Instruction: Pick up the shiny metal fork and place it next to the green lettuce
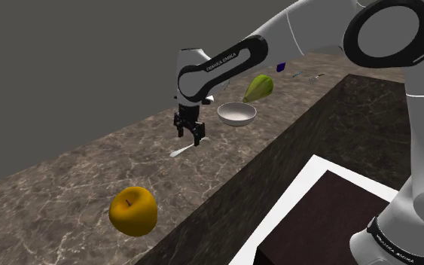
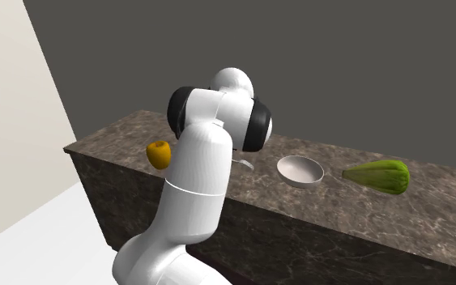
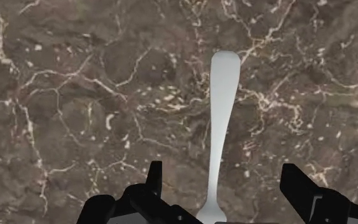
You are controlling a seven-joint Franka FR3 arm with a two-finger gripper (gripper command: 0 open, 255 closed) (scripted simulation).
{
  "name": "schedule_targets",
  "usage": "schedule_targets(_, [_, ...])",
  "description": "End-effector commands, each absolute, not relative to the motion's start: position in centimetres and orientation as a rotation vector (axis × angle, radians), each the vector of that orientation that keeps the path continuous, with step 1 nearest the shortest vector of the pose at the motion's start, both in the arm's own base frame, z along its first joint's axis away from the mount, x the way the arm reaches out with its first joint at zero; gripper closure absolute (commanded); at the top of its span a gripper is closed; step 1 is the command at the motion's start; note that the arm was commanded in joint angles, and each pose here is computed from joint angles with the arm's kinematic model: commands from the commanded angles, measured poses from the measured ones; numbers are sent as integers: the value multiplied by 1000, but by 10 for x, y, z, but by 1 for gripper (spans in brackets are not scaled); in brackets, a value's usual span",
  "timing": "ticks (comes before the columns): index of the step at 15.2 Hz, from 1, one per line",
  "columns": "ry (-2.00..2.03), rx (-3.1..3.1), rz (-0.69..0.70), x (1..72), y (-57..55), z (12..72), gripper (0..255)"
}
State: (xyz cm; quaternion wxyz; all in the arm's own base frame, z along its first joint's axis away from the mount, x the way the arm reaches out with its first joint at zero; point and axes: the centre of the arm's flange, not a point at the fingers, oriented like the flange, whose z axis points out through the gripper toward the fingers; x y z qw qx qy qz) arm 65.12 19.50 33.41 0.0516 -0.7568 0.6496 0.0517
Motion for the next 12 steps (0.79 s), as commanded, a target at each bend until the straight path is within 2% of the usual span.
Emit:
schedule_targets(1, [1978,-2300,156,652,197,323,0])
schedule_targets(11, [1978,-2300,156,652,199,310,0])
schedule_targets(12, [1978,-2300,156,652,199,310,255])
